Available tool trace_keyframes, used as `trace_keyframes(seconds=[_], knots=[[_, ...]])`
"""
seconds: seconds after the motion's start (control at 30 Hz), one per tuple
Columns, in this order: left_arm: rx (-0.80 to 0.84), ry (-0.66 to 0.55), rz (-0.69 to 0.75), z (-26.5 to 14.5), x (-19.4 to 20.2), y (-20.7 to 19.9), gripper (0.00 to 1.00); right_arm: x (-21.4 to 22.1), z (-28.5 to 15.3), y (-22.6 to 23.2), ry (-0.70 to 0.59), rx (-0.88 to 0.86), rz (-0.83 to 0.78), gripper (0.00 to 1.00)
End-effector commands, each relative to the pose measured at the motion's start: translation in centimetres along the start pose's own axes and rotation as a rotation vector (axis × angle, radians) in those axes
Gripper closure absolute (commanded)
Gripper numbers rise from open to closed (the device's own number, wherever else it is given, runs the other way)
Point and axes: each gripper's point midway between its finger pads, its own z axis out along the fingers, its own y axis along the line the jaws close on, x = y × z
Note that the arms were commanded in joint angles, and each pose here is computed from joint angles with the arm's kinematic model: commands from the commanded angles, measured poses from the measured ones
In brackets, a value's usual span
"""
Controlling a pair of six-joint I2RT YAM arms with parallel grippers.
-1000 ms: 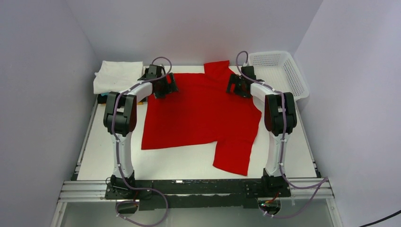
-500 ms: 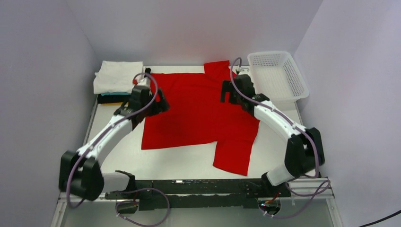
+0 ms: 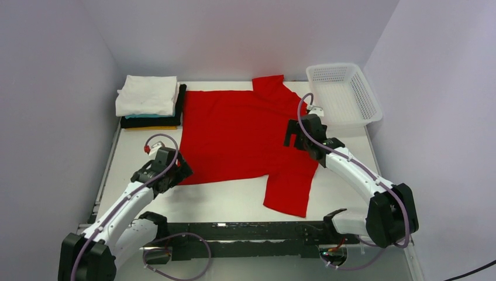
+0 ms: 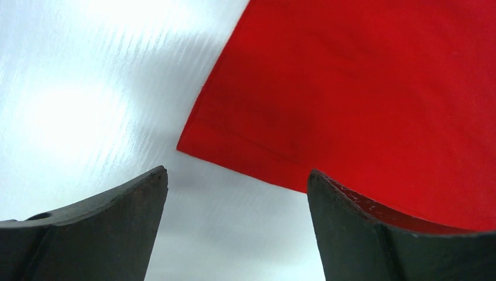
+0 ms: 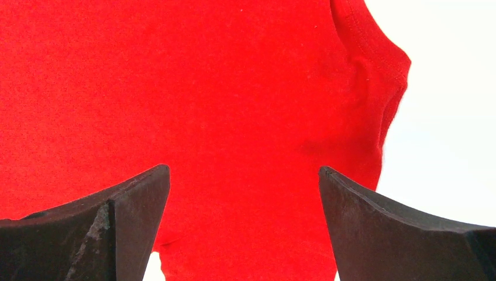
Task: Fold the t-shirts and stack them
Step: Grab the side of the flattened tshirt closest away from the robot with both arms
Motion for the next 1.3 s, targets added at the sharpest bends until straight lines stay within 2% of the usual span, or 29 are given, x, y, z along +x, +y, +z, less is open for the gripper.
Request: trace_keyframes(seconds=[0.0,0.17,0.3,0.53,0.67,0.73,0.8,0.87,1.0,1.1,1.27], knots=[[-0.098,0.031,-0.022,0.8,0.5,1.2,0.12,0.0,-0.3,-0.4,-0.005,0.019,0.007,0.0],[-0.16,0.052,-0.012,1.7,0.9,2.1,0.23,0.6,0.0,-0.9,0.01,0.038,-0.003,0.0],[-0.17,0.039,-0.034,2.6,1.1,2.4,0.26,0.7,0.0,-0.9,0.017,0.038,-0.008,0.0],[-0.141,0.056,-0.046,3.8,1.3,1.5,0.43,1.2,0.0,-1.2,0.031,0.051,-0.009,0.0],[-0.151,0.076,-0.046,4.3,1.8,1.7,0.47,1.5,0.1,-1.7,0.037,0.077,-0.009,0.0],[-0.158,0.082,-0.048,4.6,1.9,1.9,0.56,1.4,0.1,-1.7,0.039,0.078,-0.008,0.0],[-0.154,0.089,-0.044,4.8,1.9,1.7,0.58,1.4,0.0,-1.7,0.04,0.08,-0.007,0.0],[-0.158,0.097,-0.038,4.9,2.0,1.7,0.66,1.4,-0.1,-1.8,0.04,0.085,-0.008,0.0],[-0.171,0.096,-0.041,4.8,1.9,2.0,0.99,1.7,-0.7,-2.1,0.057,0.09,-0.011,0.0],[-0.151,0.084,-0.04,4.7,1.6,1.6,1.0,2.8,-1.9,-2.4,0.121,0.097,-0.006,0.0],[-0.119,0.079,-0.03,4.6,1.5,1.1,1.0,8.7,-4.7,-1.5,0.359,0.001,-0.097,0.03]])
